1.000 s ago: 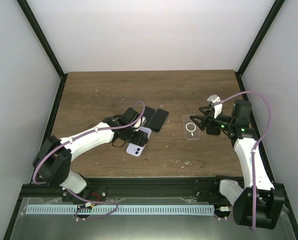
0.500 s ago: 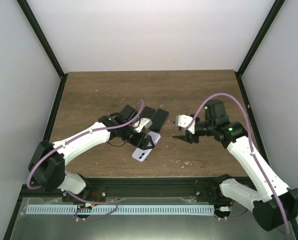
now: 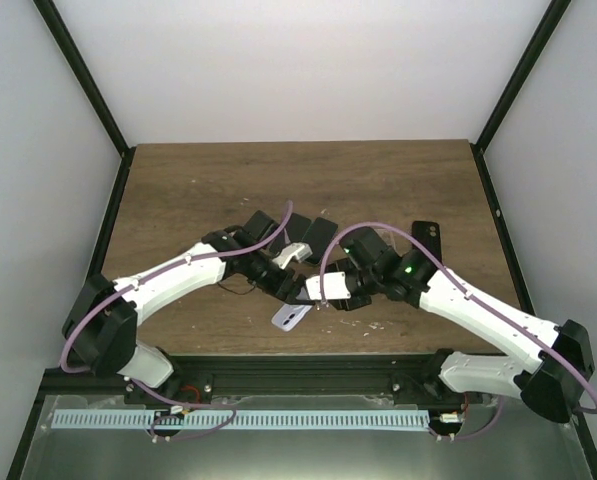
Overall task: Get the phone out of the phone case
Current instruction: Pick up the phone at the center of the board.
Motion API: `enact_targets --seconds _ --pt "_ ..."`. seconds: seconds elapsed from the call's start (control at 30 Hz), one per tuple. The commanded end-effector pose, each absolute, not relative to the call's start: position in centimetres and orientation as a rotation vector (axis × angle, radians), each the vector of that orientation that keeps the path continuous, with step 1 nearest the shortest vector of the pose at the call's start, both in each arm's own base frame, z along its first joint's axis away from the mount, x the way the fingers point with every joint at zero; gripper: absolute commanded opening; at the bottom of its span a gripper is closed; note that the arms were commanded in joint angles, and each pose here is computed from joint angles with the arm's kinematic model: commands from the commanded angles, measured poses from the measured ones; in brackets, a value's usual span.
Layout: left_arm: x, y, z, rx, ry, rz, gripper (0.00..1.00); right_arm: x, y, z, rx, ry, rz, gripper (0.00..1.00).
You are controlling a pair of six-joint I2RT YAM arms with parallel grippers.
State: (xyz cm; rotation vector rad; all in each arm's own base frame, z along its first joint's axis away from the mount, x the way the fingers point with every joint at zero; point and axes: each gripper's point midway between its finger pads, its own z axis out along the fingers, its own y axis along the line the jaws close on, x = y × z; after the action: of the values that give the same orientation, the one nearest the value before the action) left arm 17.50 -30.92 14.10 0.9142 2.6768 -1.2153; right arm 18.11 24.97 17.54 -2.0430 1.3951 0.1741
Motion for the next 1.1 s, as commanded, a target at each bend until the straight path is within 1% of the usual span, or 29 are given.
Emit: enact_targets --seconds 0.0,0.07,0.27,0.4,0.53,0.6,0.63,0.67,0.77,0.83,0.93,1.0,1.07 --pt "17.2 -32.3 15.8 0.987 2.583 -1.342 0.52 18.5 25.3 17.1 -2.11 1.301 0.023 0.48" --pt "17.0 -32.3 15.6 0.996 2.595 -1.352 0.52 18.7 25.3 16.5 -2.133 1.281 -0.026 0.46" --pt "17.0 -32.5 15.3 1.003 2.612 -1.367 0.5 18.7 25.6 15.7 -2.189 1.213 -0.124 0.35" --pt "17.3 -32.3 14.8 0.972 2.644 -1.365 0.47 18.6 25.8 15.1 -2.231 1.184 -0.152 0.24" --pt "18.1 -32.1 14.6 0.934 2.648 -1.399 0.45 18.6 25.6 14.9 -2.265 1.156 -0.18 0.18" --pt "18.6 -32.0 15.1 0.914 2.629 -1.425 0.45 18.7 25.4 14.8 -2.272 1.154 -0.193 0.09" --pt "18.9 -31.7 15.3 0.897 2.623 -1.423 0.48 18.7 25.3 14.8 -2.271 1.159 -0.196 0.04" --pt "19.5 -31.3 15.2 0.865 2.627 -1.394 0.54 18.7 25.3 15.0 -2.264 1.163 -0.196 0.02" --pt "21.4 -29.7 15.0 0.746 2.617 -1.254 0.72 18.2 25.2 15.6 -2.229 1.186 -0.15 0.01" --pt "22.3 -29.0 16.0 0.68 2.551 -1.238 0.78 18.0 25.0 15.9 -2.195 1.235 -0.086 0.01" --pt "23.3 -28.0 18.8 0.602 2.386 -1.191 0.87 17.8 24.5 16.2 -2.138 1.314 0.022 0.01" --pt "23.9 -27.0 20.6 0.53 2.281 -1.131 0.97 17.6 24.0 16.1 -2.091 1.368 0.092 0.01" --pt "24.2 -25.9 22.0 0.469 2.192 -1.095 1.0 17.3 23.6 16.4 -2.035 1.412 0.164 0.01"
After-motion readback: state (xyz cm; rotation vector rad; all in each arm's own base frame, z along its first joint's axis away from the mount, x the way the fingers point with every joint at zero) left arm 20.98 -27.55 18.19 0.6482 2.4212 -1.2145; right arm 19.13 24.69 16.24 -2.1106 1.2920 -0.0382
